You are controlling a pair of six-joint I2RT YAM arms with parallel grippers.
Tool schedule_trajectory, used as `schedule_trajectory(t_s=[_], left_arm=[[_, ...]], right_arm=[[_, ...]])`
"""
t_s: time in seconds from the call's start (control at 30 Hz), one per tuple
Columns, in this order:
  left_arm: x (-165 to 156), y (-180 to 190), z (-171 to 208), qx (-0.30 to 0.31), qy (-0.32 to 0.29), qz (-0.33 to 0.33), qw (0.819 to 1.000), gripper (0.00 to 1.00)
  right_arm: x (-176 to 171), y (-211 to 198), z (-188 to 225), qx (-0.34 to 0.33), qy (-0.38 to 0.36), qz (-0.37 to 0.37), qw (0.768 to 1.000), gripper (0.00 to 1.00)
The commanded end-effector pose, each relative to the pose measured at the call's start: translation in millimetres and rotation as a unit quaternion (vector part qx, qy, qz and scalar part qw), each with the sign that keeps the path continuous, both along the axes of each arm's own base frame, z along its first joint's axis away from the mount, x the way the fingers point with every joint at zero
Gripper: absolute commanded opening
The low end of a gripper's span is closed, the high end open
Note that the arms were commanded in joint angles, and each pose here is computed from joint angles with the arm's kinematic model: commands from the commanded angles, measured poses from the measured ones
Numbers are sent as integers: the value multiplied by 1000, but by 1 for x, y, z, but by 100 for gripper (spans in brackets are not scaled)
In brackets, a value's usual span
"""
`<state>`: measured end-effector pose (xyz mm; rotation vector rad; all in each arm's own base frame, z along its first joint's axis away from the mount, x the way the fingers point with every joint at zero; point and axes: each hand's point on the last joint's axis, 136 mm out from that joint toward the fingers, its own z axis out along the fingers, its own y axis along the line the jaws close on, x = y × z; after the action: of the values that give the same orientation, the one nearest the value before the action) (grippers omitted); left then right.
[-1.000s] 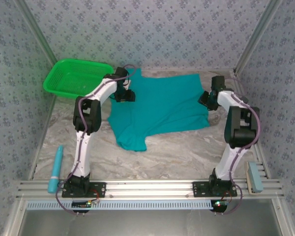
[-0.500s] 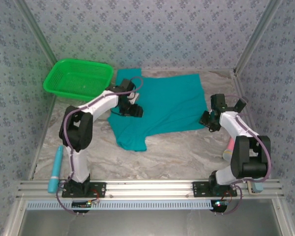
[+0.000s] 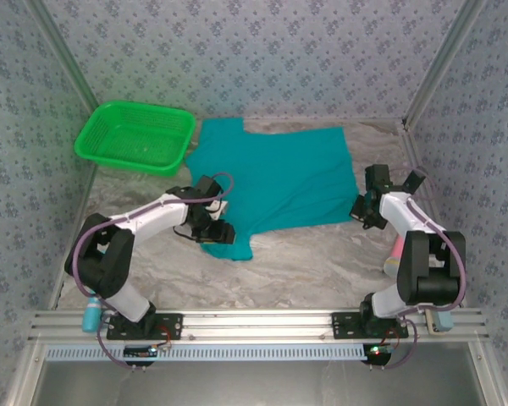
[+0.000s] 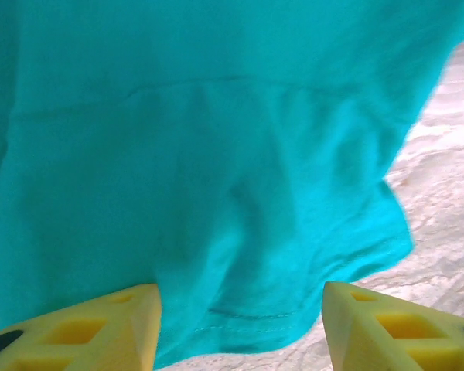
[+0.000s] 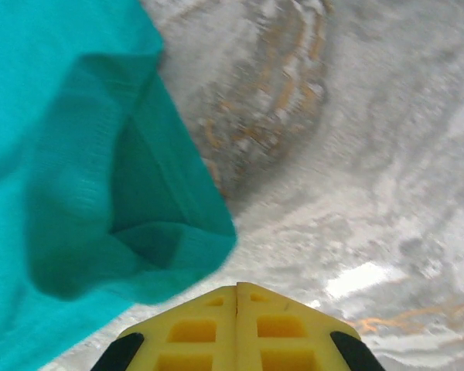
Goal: Fold the inside-out t-shirt
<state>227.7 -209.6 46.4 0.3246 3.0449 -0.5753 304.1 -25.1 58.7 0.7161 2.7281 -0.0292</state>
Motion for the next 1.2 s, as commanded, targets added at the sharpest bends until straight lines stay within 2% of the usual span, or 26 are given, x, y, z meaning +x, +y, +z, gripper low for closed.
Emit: schedule_trajectory(t_s=[0.0, 0.03, 0.07, 0.1, 0.23, 0.37, 0.43, 0.57, 0.6, 0.67, 0.73, 0.83, 1.0, 1.17], left_arm=[[-15, -13, 11, -35, 6, 6, 999, 57], [-22, -16, 12, -34, 9, -1, 999, 57], [-28, -18, 12, -32, 10, -7, 999, 58], [-34, -19, 13, -30, 10, -13, 999, 57], [-38, -13, 5, -11, -6, 8, 1000, 59], [-27, -1, -5, 32, -25, 29, 999, 60], [-22, 5, -9, 52, -33, 42, 997, 60], [-19, 9, -19, 61, -36, 57, 996, 57], [-18, 10, -22, 67, -34, 58, 995, 53], [-20, 13, -30, 81, -25, 55, 995, 35], [-22, 15, -32, 91, -14, 52, 994, 18], [-22, 14, -21, 88, -19, 45, 995, 1], [-37, 19, 7, 67, -7, 43, 997, 0], [-59, 30, 18, 43, 4, 62, 997, 0]], right_arm=[[-14, 8, 4, 27, 11, 4, 1000, 8], [-11, 13, 11, 38, -1, 9, 999, 28], [-7, 16, 18, 46, -15, 16, 999, 41], [-1, 20, 27, 56, -33, 29, 997, 45], [21, 22, 48, 58, -76, 48, 994, 50], [39, 18, 34, 71, -81, 34, 994, 50], [42, 22, 20, 93, -72, 26, 993, 46], [41, 20, -1, 96, -57, 12, 994, 20], [40, 17, -3, 90, -54, 7, 994, 13], [36, 10, -4, 74, -50, -2, 996, 0], [32, 4, 1, 60, -51, -11, 997, 0], [25, -1, 15, 44, -58, -20, 997, 0], [8, -6, 25, 28, -46, -28, 998, 0], [-28, -6, -4, 17, 0, -34, 999, 0]])
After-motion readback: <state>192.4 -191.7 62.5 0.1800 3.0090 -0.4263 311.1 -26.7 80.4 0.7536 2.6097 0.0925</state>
